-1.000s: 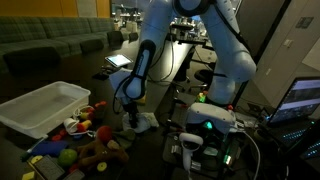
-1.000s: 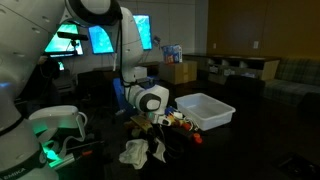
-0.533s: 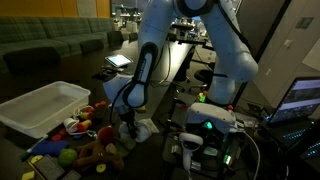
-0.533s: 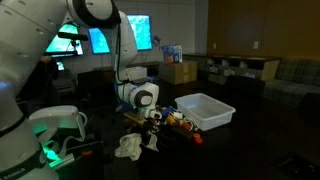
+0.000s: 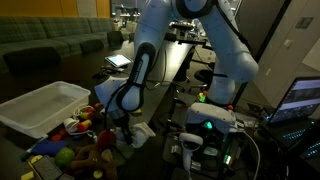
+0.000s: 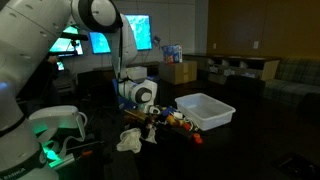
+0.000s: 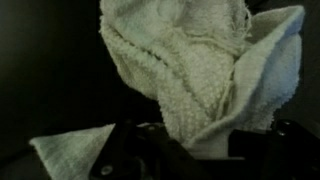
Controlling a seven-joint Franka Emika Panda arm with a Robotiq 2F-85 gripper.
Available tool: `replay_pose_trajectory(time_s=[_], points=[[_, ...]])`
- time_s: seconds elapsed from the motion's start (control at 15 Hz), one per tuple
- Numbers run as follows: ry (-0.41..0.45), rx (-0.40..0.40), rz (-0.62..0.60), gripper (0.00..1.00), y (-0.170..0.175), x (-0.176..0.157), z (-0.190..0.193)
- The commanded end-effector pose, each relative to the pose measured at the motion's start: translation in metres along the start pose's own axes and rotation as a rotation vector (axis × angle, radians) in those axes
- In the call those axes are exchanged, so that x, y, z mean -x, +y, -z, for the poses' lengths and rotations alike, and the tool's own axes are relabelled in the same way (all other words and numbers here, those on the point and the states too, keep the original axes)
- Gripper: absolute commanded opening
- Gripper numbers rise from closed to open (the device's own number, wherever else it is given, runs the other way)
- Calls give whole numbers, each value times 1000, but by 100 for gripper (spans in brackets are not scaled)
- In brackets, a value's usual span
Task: Use the towel to push all contents to the left
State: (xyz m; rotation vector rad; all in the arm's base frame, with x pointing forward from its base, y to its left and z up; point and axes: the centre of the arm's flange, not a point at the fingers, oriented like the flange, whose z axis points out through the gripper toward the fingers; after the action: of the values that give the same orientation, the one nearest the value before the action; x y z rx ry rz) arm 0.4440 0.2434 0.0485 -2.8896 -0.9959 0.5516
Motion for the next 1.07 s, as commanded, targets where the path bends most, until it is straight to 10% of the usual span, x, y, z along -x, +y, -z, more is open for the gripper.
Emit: replay_pose_trajectory(time_s=[0.0, 1.0], points=[[1, -25, 39, 1, -3, -32, 6], [6, -101, 151, 1, -33, -100, 20]])
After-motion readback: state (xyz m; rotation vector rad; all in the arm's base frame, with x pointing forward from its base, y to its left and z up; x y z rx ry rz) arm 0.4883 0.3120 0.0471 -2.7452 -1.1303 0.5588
